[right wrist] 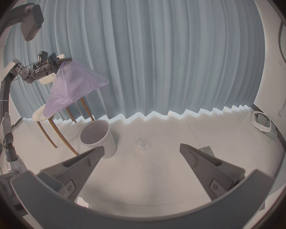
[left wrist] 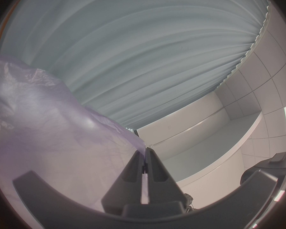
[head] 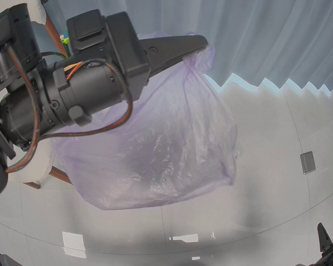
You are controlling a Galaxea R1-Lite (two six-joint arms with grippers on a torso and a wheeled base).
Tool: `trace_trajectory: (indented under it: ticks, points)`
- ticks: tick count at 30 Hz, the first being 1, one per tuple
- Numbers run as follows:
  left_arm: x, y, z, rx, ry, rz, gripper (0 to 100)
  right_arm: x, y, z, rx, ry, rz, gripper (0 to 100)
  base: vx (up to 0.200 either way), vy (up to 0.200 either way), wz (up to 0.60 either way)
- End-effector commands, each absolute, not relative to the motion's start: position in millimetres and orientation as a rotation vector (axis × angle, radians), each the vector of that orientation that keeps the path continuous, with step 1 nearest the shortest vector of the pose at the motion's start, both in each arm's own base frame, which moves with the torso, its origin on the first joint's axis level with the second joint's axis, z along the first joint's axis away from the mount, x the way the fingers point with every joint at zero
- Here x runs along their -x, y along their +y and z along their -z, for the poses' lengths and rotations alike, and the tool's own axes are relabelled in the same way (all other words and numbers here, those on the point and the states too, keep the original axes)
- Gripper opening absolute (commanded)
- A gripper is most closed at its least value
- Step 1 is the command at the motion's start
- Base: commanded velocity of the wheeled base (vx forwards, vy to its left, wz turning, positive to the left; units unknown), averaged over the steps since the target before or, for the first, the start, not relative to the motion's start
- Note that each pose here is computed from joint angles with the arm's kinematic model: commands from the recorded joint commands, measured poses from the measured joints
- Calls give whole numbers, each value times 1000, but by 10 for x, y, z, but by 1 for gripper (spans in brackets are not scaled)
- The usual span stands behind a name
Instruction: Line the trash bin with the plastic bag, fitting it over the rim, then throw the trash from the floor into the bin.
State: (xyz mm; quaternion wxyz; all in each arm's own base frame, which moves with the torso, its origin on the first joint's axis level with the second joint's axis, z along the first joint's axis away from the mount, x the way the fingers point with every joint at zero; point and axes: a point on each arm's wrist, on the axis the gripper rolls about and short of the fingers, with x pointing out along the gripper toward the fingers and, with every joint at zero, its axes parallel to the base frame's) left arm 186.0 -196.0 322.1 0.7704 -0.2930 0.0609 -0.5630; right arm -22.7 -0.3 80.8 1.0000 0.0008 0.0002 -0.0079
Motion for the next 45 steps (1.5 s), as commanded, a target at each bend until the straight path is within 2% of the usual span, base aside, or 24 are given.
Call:
trace_trajectory:
  ticks: [1,10,16,23,32,38,42,45]
  points:
    - [-1960,-2097,-3104,633,160,1223,0,229,-3,-759,-2,-2,15,100,0,0,0]
    - [-2024,-2024,-3083,625,157,1186,0,228,-3,-755,-2,0,15,100,0,0,0]
    - [-2085,-1885,-2808,614,231,1105,0,229,-3,-759,-2,-2,15,100,0,0,0]
    - [-2085,-1855,-2680,605,267,1074,0,228,-3,-755,-2,0,15,100,0,0,0]
    - [-2198,-1643,-2431,529,211,807,0,228,-3,-755,-2,0,15,100,0,0,0]
    - [-1945,-1457,-2313,534,190,750,0,228,-3,-755,-2,0,15,100,0,0,0]
    - [-1882,-1335,-2221,611,187,726,0,229,-3,-759,-2,-2,15,100,0,0,0]
    - [-1782,-1302,-2221,730,142,775,0,229,-3,-759,-2,-2,15,100,0,0,0]
